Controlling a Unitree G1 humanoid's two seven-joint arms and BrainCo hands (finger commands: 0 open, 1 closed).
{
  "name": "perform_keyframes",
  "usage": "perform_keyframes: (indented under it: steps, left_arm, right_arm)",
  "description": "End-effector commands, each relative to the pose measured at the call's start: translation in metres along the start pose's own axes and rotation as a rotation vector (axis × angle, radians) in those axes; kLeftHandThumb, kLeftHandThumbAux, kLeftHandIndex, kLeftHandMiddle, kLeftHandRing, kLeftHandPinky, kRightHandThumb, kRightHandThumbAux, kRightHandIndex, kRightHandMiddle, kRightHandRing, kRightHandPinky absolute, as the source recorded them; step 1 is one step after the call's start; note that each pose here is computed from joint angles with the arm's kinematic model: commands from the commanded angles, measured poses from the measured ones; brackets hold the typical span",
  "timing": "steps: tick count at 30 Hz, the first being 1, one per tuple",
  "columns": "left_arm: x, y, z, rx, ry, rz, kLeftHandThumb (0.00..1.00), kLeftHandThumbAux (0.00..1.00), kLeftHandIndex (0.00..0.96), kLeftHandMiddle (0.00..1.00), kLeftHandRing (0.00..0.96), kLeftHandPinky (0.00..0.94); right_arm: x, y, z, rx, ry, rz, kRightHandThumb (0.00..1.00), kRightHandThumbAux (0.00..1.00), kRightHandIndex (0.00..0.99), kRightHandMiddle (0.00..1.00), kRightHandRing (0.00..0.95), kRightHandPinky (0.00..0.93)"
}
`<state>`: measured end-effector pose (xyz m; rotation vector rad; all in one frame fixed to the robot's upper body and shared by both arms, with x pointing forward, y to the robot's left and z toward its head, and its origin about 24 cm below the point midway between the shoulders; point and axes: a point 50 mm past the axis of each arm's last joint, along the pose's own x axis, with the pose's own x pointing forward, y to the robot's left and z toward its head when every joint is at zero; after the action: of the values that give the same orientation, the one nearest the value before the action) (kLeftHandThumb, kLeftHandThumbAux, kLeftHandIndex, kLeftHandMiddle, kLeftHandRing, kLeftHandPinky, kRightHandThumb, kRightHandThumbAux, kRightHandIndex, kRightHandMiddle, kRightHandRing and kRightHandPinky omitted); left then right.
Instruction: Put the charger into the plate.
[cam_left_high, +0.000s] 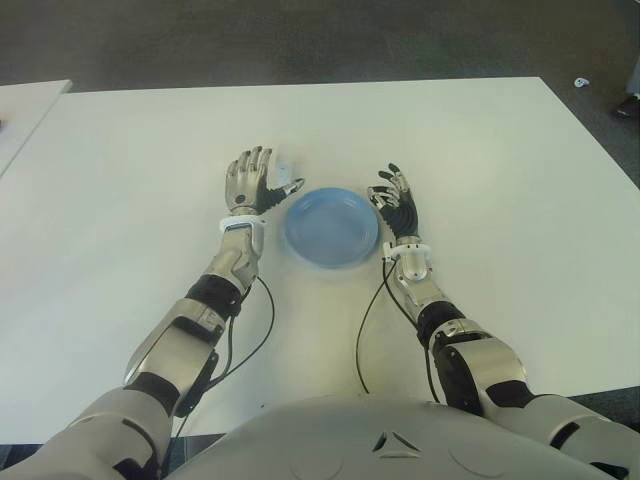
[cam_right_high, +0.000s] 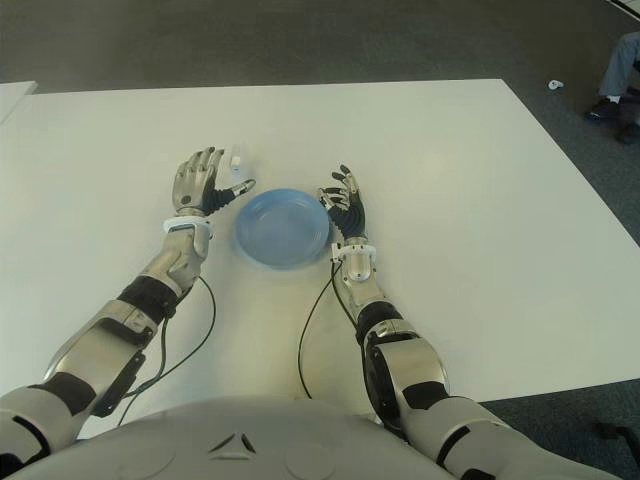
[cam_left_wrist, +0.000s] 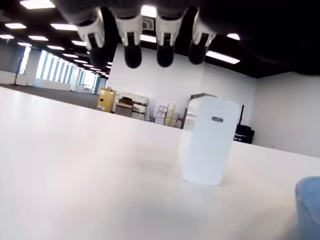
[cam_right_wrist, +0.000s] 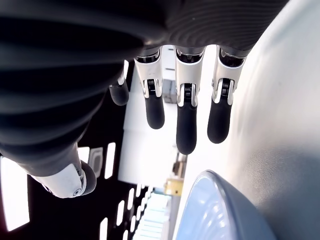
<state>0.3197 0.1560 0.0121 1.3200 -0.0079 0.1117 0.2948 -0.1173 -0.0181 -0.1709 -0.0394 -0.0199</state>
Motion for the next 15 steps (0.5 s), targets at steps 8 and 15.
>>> perform_keyframes:
  steps: [8,15]
  left_arm:
    - [0.0044,0.0003,-0.0023,0.004,-0.042,0.000,0.214,0.173,0.000,0.000,0.000,0.000]
    - [0.0084,0.0027,0.0004,-0.002,-0.057,0.016,0.217,0.181,0.000,0.000,0.000,0.000]
  right_arm:
    - [-0.0501,0.0026,-0.0563,-0.035,0.296,0.023,0.000,0.619,0.000,0.203,0.314,0.327]
    - [-0.0501,0.0021,-0.0567,-0.037,0.299,0.023,0.000,0.625,0.000,0.204,0.314,0.329]
